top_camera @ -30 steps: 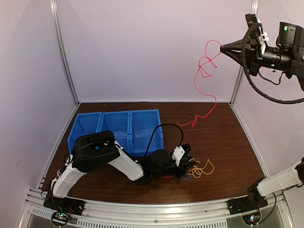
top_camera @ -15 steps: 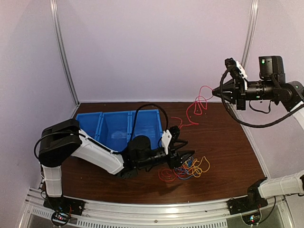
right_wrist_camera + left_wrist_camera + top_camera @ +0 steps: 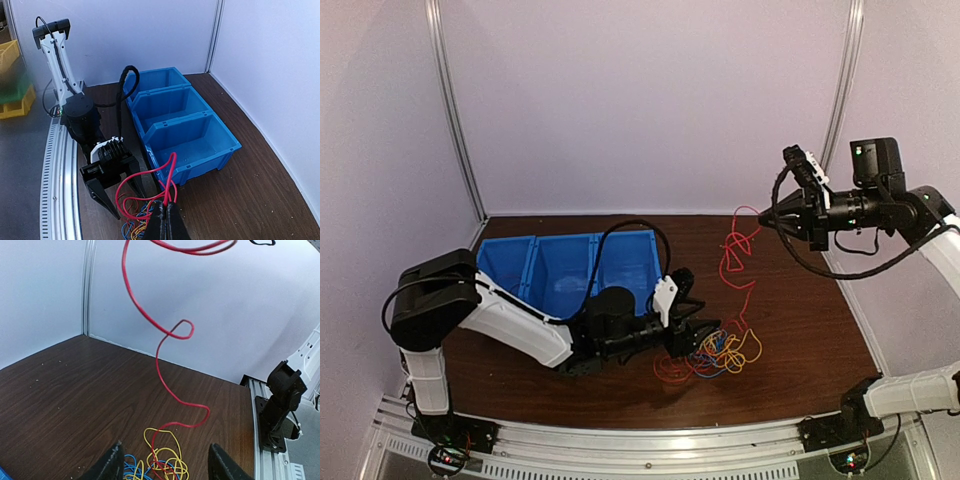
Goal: Untangle the cables
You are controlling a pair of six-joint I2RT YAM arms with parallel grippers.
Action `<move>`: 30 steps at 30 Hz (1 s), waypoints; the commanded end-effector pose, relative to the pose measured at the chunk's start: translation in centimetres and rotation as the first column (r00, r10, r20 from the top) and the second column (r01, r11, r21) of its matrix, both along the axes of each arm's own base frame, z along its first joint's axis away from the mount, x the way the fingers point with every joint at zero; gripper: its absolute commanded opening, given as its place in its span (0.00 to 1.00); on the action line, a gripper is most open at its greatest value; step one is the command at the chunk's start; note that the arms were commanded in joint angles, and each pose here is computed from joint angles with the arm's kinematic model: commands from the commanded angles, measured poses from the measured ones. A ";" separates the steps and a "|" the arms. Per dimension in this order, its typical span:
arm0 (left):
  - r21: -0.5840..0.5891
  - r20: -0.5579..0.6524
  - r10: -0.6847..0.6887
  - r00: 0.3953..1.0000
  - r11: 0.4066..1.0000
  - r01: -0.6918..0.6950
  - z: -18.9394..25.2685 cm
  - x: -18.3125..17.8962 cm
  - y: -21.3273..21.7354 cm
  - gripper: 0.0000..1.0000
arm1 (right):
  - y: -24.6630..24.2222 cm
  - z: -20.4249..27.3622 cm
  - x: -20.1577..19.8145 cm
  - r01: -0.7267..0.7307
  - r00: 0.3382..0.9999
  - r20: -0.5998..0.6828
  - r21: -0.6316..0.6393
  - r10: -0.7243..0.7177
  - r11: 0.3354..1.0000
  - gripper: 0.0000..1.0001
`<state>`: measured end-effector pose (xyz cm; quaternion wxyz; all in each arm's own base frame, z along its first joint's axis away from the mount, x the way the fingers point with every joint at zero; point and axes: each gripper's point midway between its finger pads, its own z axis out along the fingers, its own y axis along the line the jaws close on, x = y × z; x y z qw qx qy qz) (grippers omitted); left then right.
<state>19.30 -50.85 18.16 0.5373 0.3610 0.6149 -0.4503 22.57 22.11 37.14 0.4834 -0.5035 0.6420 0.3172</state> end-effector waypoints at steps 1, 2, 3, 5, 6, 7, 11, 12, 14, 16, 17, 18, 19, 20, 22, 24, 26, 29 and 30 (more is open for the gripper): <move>-0.005 -0.010 0.011 1.000 1.000 -0.011 0.1 0.6 -1.5 0.58 | 0.0 0.6 -0.5 -0.014 1.000 0.001 0.042 0.014 0.999 0.00; -0.006 -0.012 0.011 1.000 1.000 -0.011 0.1 0.7 -1.8 0.58 | 0.0 0.7 -0.5 -0.015 1.000 0.002 0.044 0.015 0.999 0.00; -0.012 -0.012 0.008 1.000 1.000 -0.008 0.1 0.8 -2.0 0.58 | 0.0 0.7 -0.6 -0.014 1.000 0.003 0.045 0.014 0.999 0.00; -0.020 -0.008 -0.027 1.000 0.999 0.027 0.1 0.4 -2.6 0.58 | -0.1 0.8 -0.6 -0.013 1.000 0.002 0.049 0.013 0.999 0.00; -0.019 -0.003 -0.046 0.999 0.999 0.046 0.1 0.2 -3.0 0.58 | -0.1 0.8 -0.6 -0.013 1.000 0.002 0.050 0.013 0.999 0.00; -0.013 -0.001 -0.059 0.998 0.998 0.059 -0.2 0.0 -3.3 0.58 | -0.1 0.9 -0.7 -0.015 1.000 0.003 0.051 0.015 0.999 0.00; -0.014 0.024 -0.135 0.991 0.991 0.136 -0.7 -1.1 -3.9 0.57 | -0.2 1.3 -0.8 -0.012 1.000 0.008 0.058 0.011 0.998 0.00; -0.014 0.026 -0.147 0.989 0.989 0.147 -0.8 -1.3 -4.0 0.56 | -0.3 1.3 -0.8 -0.009 1.000 0.009 0.058 0.009 0.998 0.00; -0.004 0.015 -0.152 0.988 0.988 0.152 -1.3 -1.2 -4.2 0.50 | -0.3 1.3 -0.8 -0.008 1.000 0.012 0.059 0.008 0.998 0.00; 0.002 0.004 -0.144 0.990 0.990 0.144 -1.7 -1.1 -4.2 0.42 | -0.4 1.3 -0.8 -0.005 1.000 0.012 0.059 0.005 0.998 0.00; -0.001 -0.001 -0.136 0.991 0.991 0.136 -1.8 -1.0 -4.1 0.35 | -0.4 1.2 -0.7 -0.004 1.000 0.011 0.059 0.003 0.998 0.00; -0.003 -0.004 -0.129 0.992 0.992 0.129 -1.8 -0.9 -4.0 0.29 | -0.5 1.2 -0.7 -0.002 1.000 0.011 0.059 0.001 0.998 0.00; -0.003 -0.008 -0.126 0.992 0.992 0.126 -1.9 -0.9 -3.9 0.26 | -0.5 1.3 -0.7 0.001 1.000 0.012 0.060 -0.001 0.998 0.00; -0.002 -0.009 -0.120 0.993 0.993 0.120 -2.0 -0.8 -3.8 0.24 | -0.6 1.3 -0.8 0.002 1.000 0.012 0.063 -0.003 0.998 0.00; -0.003 -0.010 -0.111 0.994 0.994 0.111 -2.0 -0.7 -3.7 0.22 | -0.7 1.4 -0.8 0.003 1.000 0.013 0.068 -0.004 0.998 0.00; -0.007 -0.009 -0.099 0.995 0.995 0.099 -2.0 -0.5 -3.4 0.22 | -0.7 1.5 -0.8 0.002 1.000 0.009 0.074 -0.003 0.997 0.00; -0.011 -0.009 -0.103 0.995 0.995 0.103 -1.9 -0.6 -3.4 0.31 | -0.7 1.5 -0.8 0.002 1.000 0.008 0.076 -0.002 0.997 0.00; -0.025 -0.004 -0.138 0.990 0.990 0.138 -1.5 -1.2 -3.6 0.46 | -0.8 1.6 -0.8 0.002 1.000 0.009 0.080 -0.002 0.997 0.00; -0.030 -0.005 -0.139 0.990 0.990 0.138 -1.4 -1.2 -3.6 0.47 | -0.8 1.6 -0.8 0.001 1.000 0.006 0.081 -0.002 0.997 0.00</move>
